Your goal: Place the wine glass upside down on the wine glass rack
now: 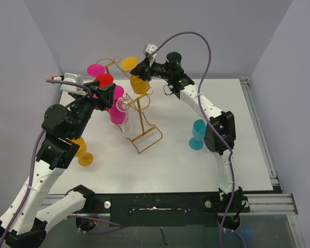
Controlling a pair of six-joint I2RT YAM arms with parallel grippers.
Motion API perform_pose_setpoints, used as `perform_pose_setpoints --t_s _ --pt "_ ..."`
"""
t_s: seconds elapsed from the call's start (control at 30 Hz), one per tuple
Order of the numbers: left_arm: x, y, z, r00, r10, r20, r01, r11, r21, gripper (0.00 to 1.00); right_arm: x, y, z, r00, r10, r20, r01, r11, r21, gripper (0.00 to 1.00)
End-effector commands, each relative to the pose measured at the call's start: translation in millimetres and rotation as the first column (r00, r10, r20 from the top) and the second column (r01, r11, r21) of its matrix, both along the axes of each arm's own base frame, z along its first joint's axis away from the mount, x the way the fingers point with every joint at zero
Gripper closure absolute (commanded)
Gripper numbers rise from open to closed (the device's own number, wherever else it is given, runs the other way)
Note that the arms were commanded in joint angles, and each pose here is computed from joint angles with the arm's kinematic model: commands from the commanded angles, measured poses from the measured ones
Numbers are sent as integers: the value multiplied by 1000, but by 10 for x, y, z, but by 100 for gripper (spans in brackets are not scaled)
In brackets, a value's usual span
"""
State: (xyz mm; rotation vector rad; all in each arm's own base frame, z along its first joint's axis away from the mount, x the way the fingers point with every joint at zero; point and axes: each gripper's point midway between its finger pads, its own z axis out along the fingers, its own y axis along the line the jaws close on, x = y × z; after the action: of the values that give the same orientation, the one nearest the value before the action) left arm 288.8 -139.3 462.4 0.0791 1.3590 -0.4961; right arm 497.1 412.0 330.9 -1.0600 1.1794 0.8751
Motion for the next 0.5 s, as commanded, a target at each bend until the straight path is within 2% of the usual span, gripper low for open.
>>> perform_pose_setpoints --t_s 0.0,0.47 --pt "-118 31 343 997 -16 79 19 999 -38 42 -110 49 389 995 33 97 -38 998 49 100" --pt "-115 30 356 996 -16 83 19 999 -38 42 -305 189 281 989 102 104 -104 994 19 100"
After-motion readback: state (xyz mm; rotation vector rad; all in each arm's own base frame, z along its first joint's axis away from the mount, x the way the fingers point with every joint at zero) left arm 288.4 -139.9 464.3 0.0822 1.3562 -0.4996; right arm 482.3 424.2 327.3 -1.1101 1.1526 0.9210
